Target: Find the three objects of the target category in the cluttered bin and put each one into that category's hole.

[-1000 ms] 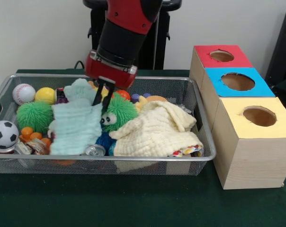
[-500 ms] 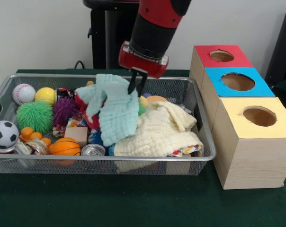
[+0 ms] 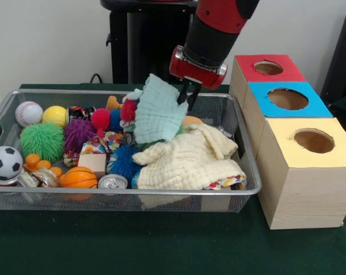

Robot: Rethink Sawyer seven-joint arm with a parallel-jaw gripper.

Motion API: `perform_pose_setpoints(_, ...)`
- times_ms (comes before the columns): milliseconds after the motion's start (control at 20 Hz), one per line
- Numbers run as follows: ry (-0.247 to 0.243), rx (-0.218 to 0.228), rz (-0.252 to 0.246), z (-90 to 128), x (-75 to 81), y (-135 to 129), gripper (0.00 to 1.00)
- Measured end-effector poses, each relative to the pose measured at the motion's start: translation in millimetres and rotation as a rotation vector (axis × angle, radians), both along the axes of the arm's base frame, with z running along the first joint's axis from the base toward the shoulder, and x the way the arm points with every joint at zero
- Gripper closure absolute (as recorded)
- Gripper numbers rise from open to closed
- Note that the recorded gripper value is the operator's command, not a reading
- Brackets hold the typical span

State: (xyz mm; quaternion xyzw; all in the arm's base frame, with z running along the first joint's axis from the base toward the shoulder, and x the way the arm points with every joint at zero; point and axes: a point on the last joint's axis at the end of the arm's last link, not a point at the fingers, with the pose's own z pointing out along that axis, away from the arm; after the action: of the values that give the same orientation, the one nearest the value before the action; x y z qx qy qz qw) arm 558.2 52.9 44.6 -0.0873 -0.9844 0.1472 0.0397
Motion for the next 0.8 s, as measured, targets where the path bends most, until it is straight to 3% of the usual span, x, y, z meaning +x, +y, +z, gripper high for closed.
perform_pose_setpoints(250, 0.005, -0.018, -0.044, -21, -13.1, -4, 1.00)
perform_pose_setpoints(550, -0.087, -0.043, -0.031, -48, -10.3, -18, 1.00)
perform_pose_setpoints(800, -0.116, -0.048, -0.019, -53, -7.9, -19, 1.00)
